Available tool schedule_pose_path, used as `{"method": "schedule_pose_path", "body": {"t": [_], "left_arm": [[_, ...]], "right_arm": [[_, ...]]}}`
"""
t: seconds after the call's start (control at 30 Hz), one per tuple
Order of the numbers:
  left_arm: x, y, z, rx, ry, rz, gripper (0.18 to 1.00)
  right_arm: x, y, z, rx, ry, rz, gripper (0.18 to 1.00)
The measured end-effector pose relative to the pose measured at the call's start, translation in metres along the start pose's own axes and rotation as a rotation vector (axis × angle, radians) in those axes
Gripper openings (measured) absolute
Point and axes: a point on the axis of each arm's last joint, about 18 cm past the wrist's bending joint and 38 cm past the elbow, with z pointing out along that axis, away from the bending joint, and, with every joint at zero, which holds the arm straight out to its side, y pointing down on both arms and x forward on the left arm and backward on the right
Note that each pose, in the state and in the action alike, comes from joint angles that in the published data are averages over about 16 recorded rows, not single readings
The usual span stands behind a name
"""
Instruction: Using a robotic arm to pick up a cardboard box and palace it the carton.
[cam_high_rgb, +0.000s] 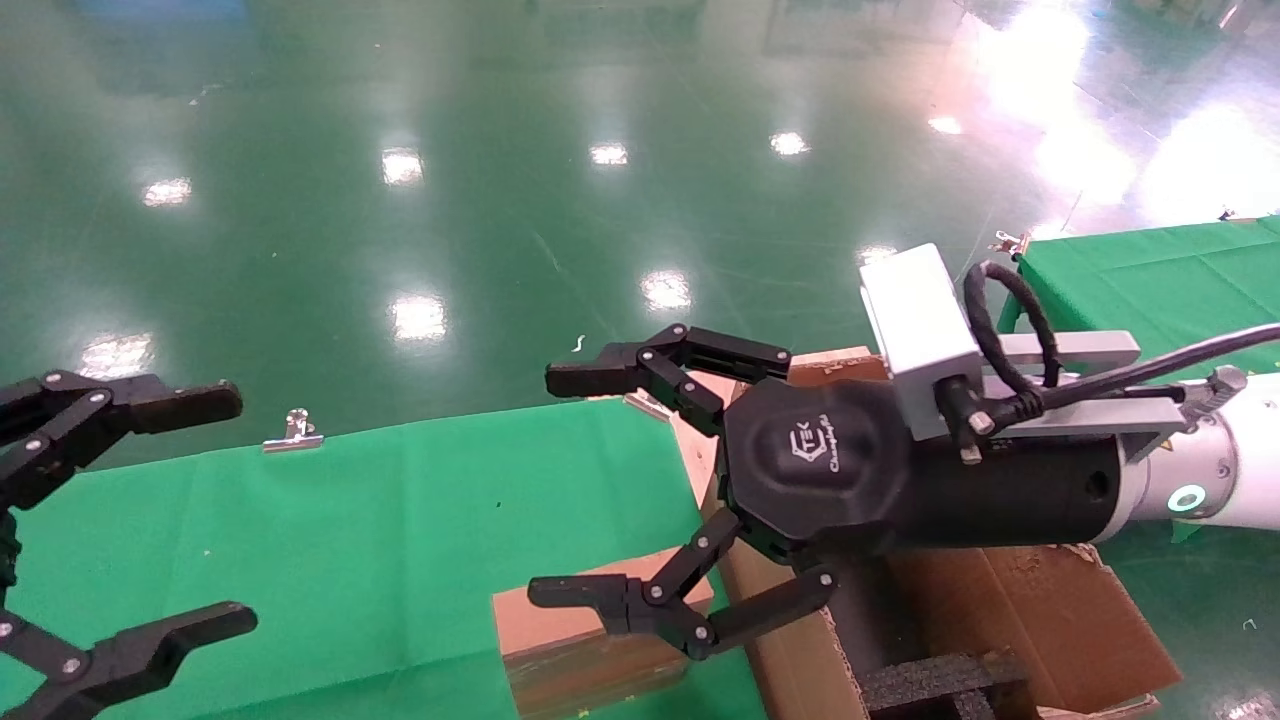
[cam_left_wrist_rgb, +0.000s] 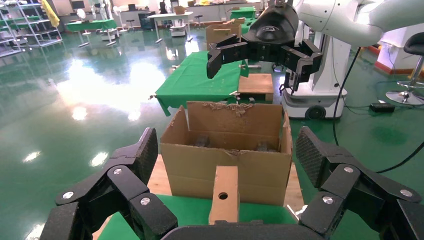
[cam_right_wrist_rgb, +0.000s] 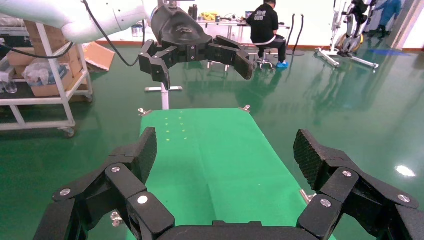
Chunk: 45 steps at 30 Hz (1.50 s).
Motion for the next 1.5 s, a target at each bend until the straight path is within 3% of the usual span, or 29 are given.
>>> {"method": "schedule_pose_path", "body": {"t": [0.23,0.5,0.7,1.03,1.23,1.5], "left_arm": [[0.0,0.0,0.0,0.0,0.0,0.0,0.97],[0.0,0.0,0.0,0.0,0.0,0.0,0.893],[0.0,0.0,0.0,0.0,0.0,0.0,0.792],[0.0,0.0,0.0,0.0,0.0,0.0,0.551],[0.0,0.0,0.0,0.0,0.0,0.0,0.413],[0.0,0.0,0.0,0.0,0.0,0.0,0.288]], "right_arm": [[0.003,0.014,0.002,-0.094,-0.016,0.01,1.001],[0.014,0.043,0.012,-0.282,-0.051,0.015,1.001],[0.029,0.064,0.026,-0.41,-0.085,-0.004,1.001],[0.055,0.09,0.057,-0.583,-0.164,-0.074,1.001],[0.069,0.1,0.075,-0.692,-0.219,-0.137,1.001],[0.082,0.104,0.089,-0.832,-0.291,-0.226,1.001]]}}
